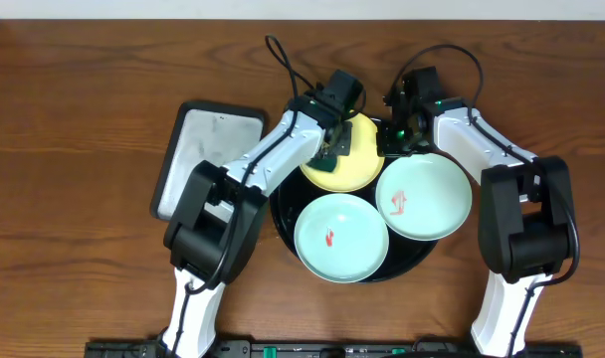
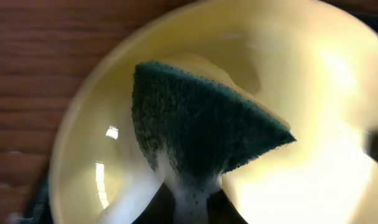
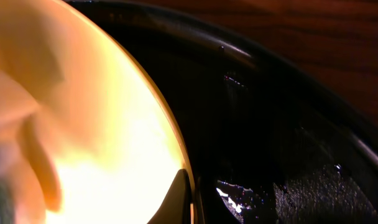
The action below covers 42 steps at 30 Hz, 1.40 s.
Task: Clean dirty plates on tray and stack at the side
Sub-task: 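Scrub the yellow plate with the sponge while right gripper holds its rim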
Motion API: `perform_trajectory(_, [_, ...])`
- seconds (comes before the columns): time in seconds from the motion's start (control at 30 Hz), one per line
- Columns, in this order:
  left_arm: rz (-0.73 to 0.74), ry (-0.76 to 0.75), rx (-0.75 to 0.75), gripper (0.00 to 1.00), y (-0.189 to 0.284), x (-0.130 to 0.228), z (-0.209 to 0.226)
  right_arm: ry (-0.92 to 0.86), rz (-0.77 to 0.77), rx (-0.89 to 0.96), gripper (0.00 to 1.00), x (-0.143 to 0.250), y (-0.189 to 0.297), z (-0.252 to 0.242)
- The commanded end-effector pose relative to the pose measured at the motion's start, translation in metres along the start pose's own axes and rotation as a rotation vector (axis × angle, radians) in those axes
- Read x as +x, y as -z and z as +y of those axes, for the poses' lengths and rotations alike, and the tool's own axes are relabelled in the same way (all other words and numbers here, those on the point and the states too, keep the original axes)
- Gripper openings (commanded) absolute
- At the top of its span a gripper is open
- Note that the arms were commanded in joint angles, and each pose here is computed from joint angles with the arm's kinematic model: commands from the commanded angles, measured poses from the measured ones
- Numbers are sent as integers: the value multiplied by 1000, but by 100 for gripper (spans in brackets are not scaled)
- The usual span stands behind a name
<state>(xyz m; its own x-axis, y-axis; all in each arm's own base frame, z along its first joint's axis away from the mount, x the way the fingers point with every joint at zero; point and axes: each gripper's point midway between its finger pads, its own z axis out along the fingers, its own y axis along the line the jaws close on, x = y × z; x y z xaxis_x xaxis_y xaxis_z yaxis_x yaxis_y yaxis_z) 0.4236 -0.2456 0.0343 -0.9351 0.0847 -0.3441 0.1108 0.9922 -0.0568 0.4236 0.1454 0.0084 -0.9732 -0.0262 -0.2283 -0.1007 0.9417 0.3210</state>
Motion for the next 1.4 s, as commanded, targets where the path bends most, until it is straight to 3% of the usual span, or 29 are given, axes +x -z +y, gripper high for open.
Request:
perform_trajectory(0.0, [-16, 9, -161, 8, -21, 0, 38, -21, 16, 103, 1, 7, -3, -19])
perform_trajectory(0.27, [66, 102, 188, 8, -37, 17, -43, -23, 25, 104, 1, 9, -3, -19])
perform_trajectory(0.63, [178, 51, 327, 8, -27, 49, -86, -25, 43, 108, 1, 14, -2, -20])
perform_trajectory(0.77, [190, 78, 231, 8, -32, 51, -61, -27, 49, 109, 1, 15, -2, -21])
perform_trajectory(0.93, [113, 93, 24, 8, -42, 28, 3, -28, 57, 111, 1, 17, -2, -21])
perform_trajectory(1.13, [29, -8, -189, 7, -43, 0, 73, -29, 61, 112, 1, 19, -2, -21])
perform_trajectory(1.37, [13, -101, -280, 7, -39, -5, 88, -31, 66, 113, 1, 20, -2, -21])
